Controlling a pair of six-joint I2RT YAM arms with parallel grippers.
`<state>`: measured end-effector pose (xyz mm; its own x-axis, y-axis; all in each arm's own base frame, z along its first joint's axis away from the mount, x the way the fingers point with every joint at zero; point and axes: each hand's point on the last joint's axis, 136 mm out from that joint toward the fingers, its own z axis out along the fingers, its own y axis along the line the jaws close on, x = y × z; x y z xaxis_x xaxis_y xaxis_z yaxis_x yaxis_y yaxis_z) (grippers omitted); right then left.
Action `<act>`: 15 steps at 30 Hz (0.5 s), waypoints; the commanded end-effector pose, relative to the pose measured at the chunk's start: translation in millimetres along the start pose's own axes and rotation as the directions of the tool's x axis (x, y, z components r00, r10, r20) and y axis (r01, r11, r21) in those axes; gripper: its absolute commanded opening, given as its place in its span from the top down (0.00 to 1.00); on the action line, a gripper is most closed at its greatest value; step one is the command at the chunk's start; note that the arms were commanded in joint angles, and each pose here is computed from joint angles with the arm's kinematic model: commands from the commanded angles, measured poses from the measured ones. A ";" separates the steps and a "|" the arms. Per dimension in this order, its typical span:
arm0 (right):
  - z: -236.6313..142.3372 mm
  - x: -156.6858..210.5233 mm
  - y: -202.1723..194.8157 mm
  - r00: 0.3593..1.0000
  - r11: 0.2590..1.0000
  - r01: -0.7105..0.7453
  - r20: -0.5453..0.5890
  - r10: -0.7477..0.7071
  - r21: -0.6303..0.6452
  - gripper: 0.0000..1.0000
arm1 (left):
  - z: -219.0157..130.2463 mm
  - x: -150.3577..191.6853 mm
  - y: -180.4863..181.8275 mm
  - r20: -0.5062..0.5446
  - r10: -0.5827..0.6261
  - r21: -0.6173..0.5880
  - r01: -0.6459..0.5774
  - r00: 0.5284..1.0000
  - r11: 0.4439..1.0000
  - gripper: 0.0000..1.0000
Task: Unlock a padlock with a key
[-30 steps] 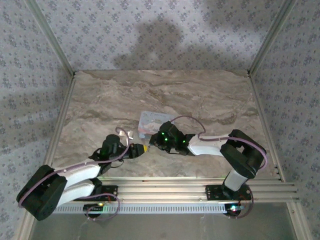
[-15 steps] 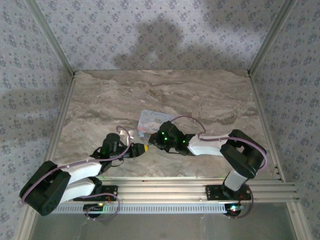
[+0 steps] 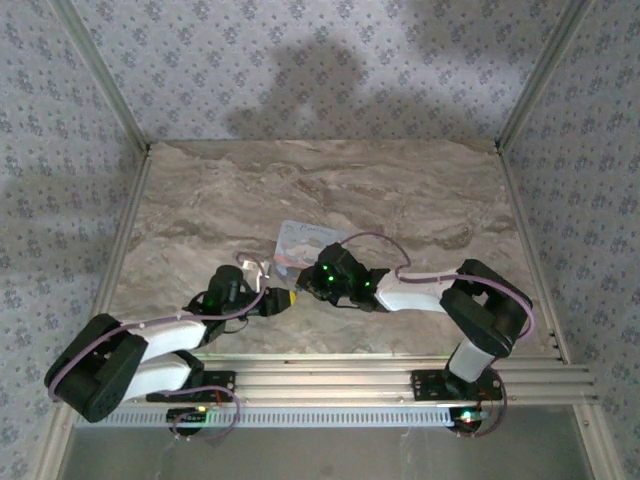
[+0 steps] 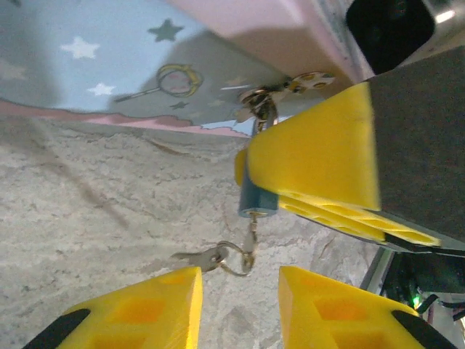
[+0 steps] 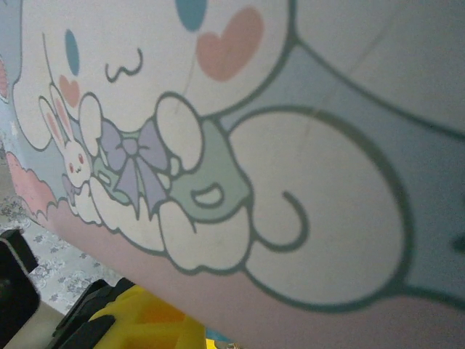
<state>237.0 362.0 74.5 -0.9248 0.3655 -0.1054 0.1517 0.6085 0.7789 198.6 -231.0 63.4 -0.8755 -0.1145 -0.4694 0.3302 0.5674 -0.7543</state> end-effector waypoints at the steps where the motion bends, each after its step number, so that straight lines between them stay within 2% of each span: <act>1: -3.9 3.9 13.5 1.000 0.999 -0.015 -0.017 0.014 -0.029 1.00 | 2.5 -19.9 -12.7 0.054 0.056 0.036 -0.058 0.997 0.998 0.69; 9: -3.6 5.1 14.2 1.000 1.000 -0.015 -0.021 0.014 -0.028 1.00 | 6.6 -23.5 -17.2 0.056 0.066 0.061 -0.069 0.996 0.996 0.82; 15: -3.3 4.5 14.6 1.000 0.999 -0.017 -0.022 0.017 -0.028 1.00 | 9.9 -22.6 -17.5 0.048 0.061 0.075 -0.065 0.997 0.995 1.00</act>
<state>236.1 360.6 72.4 -0.9250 0.3654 -0.1039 0.1566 0.6161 0.7719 207.0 -239.9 67.0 -0.8622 -0.1051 -0.4956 0.3674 0.5437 -0.7546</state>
